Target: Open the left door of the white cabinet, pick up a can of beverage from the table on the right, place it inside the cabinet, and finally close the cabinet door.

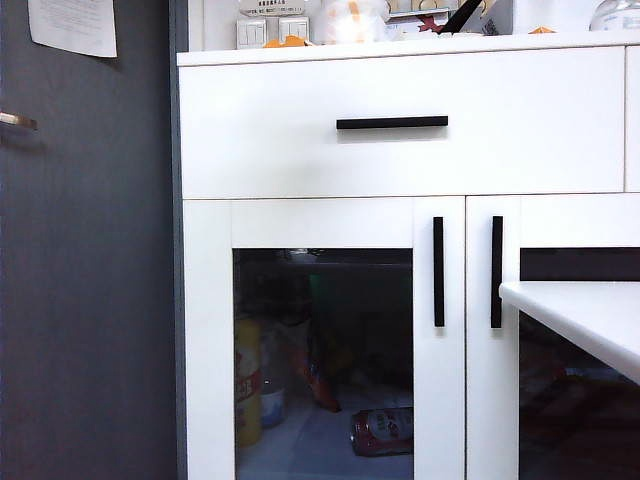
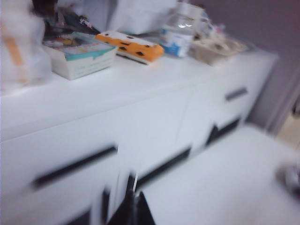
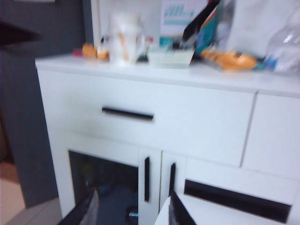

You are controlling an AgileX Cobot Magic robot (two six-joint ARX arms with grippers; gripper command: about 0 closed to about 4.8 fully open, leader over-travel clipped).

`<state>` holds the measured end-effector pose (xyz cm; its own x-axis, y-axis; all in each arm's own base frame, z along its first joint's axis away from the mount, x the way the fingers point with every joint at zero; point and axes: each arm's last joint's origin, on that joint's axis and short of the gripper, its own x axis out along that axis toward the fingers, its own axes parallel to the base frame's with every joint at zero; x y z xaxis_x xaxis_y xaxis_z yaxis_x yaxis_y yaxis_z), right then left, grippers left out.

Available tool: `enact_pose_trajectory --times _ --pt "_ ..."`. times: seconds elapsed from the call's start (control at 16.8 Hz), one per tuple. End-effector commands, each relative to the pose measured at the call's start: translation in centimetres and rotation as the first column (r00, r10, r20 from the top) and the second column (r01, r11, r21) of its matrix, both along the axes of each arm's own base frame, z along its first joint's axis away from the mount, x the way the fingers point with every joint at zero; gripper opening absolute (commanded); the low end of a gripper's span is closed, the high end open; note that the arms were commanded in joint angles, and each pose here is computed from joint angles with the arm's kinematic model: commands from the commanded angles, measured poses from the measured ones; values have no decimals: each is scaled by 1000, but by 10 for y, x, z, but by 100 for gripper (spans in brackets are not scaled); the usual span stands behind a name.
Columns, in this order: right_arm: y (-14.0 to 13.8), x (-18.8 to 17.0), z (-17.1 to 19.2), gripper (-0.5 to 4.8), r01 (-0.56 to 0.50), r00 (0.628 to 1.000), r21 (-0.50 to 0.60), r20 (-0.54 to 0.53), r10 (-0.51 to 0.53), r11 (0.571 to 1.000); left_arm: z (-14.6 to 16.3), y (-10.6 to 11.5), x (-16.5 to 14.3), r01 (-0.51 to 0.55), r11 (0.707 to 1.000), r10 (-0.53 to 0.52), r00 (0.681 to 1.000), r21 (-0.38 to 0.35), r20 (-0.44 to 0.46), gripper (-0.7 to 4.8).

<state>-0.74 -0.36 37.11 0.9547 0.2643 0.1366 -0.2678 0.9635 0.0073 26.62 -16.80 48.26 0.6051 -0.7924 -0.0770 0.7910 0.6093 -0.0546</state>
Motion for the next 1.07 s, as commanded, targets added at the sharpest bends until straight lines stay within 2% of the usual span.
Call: enact_pose_trajectory --times 0.06,0.18,0.36,0.48,0.6,0.78,0.84,0.89,1.07 --pt "-6 -17 14 198 4 1000 8 31 -5 1000 14 40 -65 -29 981 33 999 190 -19 -6" --pt "-11 -39 24 198 -43 999 -2 30 43 999 27 75 -125 -38 977 44 999 208 -25 -6" --pt "-21 -70 29 198 -43 999 -27 -27 42 999 28 121 -199 -140 967 141 990 211 12 -6" --pt "-26 -84 24 198 -44 996 -40 -74 41 998 15 146 -239 -168 973 167 986 155 23 -6" --pt "-26 -89 10 198 -91 986 -39 -142 84 995 -25 171 -279 -246 967 245 969 64 12 -6" --pt "-18 -67 -2 198 -119 975 -49 -194 108 992 -68 174 -285 -254 967 254 967 6 32 -6" --pt "-11 -48 -11 198 -160 965 -50 -216 146 986 -90 170 -277 -256 967 256 967 -1 11 -6" --pt "-1 -21 -24 198 -200 957 -47 -226 184 979 -119 161 -261 -262 965 263 965 26 -22 -6" --pt "17 25 -57 198 -298 934 -14 -212 289 954 -171 139 -223 -268 962 272 958 58 -88 -6"
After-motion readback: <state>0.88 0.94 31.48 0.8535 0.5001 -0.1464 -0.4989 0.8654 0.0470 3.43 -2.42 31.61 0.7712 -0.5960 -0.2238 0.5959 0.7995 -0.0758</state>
